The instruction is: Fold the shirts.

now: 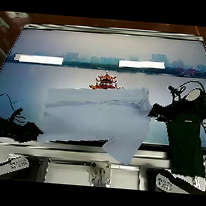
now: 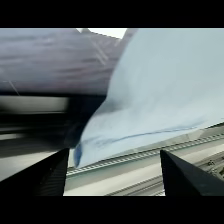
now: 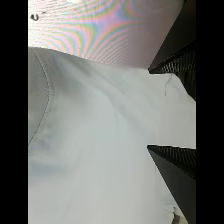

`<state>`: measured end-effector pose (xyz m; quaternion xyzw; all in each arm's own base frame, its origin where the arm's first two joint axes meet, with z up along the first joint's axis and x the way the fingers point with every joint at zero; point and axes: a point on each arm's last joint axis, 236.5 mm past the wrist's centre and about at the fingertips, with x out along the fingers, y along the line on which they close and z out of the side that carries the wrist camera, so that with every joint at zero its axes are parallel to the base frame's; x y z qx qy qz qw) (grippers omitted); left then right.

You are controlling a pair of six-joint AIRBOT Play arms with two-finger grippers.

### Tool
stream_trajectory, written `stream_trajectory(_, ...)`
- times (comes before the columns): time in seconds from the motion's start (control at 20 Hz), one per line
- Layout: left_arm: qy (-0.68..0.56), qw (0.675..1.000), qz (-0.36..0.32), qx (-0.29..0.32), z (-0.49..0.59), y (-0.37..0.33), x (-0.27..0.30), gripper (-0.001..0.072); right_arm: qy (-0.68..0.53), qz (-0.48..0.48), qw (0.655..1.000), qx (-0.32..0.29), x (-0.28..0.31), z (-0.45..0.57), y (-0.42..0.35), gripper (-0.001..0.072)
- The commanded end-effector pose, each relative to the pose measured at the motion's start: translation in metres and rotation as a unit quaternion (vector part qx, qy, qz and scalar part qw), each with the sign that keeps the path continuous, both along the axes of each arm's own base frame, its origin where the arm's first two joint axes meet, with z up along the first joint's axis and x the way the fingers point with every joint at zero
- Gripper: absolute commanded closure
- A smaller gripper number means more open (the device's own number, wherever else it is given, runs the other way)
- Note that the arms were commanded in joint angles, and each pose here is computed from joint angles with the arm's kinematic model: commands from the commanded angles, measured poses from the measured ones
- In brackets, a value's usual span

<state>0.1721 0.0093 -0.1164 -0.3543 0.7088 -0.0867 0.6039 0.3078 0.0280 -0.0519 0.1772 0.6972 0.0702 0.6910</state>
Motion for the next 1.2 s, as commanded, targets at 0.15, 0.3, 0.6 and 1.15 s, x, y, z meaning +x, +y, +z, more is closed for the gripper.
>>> stream_trajectory(0.15, -0.006, 1.0, -0.019, -0.016, -0.011, -0.018, 0.009, 0.0132, -0.003, -0.002, 1.0, 0.005, 0.001, 0.001, 0.002, 0.014)
stream_trajectory(0.3, -0.012, 0.999, -0.037, -0.009, -0.015, -0.025, 0.014, 0.0404, 0.002, 0.0, 1.0, 0.006, -0.001, 0.001, 0.003, 0.0141)
stream_trajectory(0.6, -0.018, 0.998, -0.056, -0.038, -0.006, -0.037, 0.011, 0.0664, 0.045, 0.044, 0.998, 0.009, -0.031, -0.007, 0.002, 0.0139)
stream_trajectory(1.15, -0.021, 0.996, -0.067, -0.048, 0.001, -0.04, 0.009, 0.0663, 0.077, -0.073, 0.993, 0.052, -0.106, -0.065, 0.03, 0.0141)
